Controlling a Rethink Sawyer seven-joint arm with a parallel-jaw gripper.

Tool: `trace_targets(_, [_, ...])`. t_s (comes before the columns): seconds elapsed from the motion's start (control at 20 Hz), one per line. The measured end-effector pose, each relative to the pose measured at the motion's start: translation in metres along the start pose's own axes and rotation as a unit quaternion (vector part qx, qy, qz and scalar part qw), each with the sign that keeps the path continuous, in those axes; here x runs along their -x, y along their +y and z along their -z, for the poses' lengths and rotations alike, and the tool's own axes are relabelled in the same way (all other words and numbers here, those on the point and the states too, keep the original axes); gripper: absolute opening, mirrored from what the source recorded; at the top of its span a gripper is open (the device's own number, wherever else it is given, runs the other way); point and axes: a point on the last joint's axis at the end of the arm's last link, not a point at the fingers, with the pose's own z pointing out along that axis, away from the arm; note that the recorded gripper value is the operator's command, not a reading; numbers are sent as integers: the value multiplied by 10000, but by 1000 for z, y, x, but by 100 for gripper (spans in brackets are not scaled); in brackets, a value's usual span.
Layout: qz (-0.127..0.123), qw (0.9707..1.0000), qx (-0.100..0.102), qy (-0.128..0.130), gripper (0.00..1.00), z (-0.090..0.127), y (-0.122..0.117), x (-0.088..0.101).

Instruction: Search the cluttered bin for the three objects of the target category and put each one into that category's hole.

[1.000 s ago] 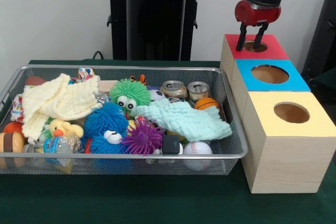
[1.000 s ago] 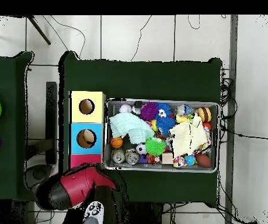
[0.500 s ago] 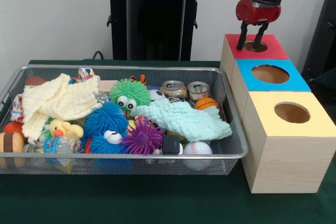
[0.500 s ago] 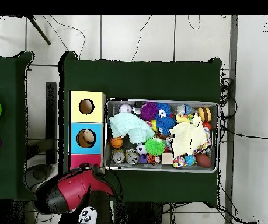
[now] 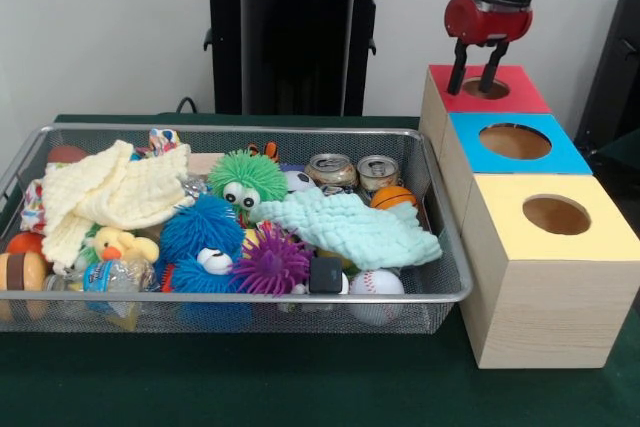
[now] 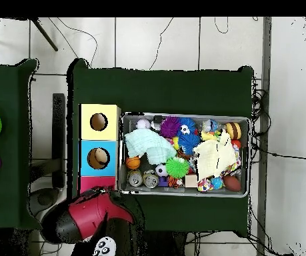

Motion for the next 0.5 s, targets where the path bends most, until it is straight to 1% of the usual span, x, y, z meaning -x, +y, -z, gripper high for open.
trace_targets(0.35, [-300,9995,7,-132,100,9,-28,7])
trace_targets(0.5, [-385,9992,2,-128,100,12,-36,8])
